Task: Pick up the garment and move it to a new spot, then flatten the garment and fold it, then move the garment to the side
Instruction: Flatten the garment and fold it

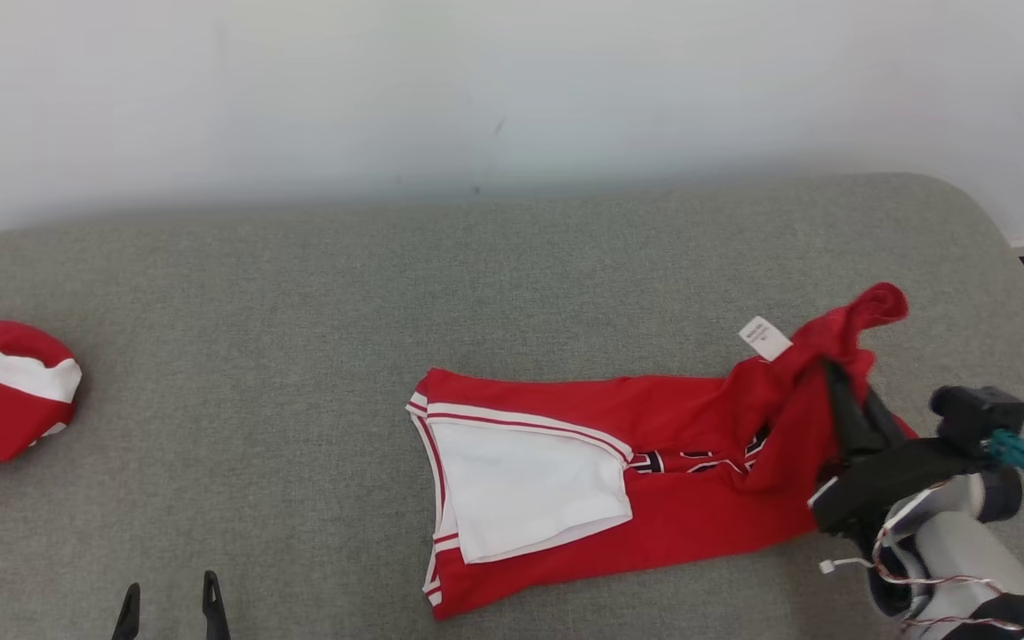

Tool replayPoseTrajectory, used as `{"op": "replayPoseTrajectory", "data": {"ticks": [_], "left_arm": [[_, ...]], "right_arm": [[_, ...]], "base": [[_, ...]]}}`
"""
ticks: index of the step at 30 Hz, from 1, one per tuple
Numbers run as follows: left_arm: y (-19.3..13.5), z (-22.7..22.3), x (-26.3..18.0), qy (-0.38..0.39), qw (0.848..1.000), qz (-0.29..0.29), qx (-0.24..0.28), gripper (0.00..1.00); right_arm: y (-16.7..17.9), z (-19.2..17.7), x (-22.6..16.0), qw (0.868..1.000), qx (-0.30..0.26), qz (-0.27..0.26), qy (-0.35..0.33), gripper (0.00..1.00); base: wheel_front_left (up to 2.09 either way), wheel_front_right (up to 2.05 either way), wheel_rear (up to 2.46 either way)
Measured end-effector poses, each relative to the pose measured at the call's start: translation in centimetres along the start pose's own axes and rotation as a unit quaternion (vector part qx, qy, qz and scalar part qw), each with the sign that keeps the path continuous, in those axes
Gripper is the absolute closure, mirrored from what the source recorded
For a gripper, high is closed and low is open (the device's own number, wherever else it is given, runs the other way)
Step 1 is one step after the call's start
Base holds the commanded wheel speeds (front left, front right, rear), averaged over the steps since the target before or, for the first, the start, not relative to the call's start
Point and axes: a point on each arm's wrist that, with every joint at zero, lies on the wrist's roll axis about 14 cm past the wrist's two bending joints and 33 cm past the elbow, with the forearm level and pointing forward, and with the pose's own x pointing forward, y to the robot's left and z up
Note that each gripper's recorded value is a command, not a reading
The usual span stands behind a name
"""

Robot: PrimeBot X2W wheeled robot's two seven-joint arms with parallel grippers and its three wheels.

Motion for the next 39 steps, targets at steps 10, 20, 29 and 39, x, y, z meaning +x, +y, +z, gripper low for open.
{"op": "replayPoseTrajectory", "data": {"ticks": [10,20,29,39], "left_arm": [[0.4,0.1,-0.5,-0.001,1.0,0.007,-0.002,0.0],[0.4,0.6,-0.1,-0.008,1.0,0.015,-0.013,0.0],[1.3,-0.2,-0.6,0.006,0.999,0.033,-0.016,0.0],[1.5,-0.2,-0.4,0.004,0.999,0.037,-0.016,0.0]], "right_arm": [[14.2,-2.5,0.8,0.987,0.05,0.151,0.017,1.0],[21.2,-6.6,2.1,0.971,0.048,0.216,0.089,1.0],[24.2,-10.8,1.0,0.953,0.053,0.254,0.158,0.98],[23.8,-7.2,2.6,0.962,0.065,0.246,0.099,0.0]], "base": [[0.0,0.0,0.0],[0.0,0.0,0.0],[0.0,0.0,0.0],[0.0,0.0,0.0]]}}
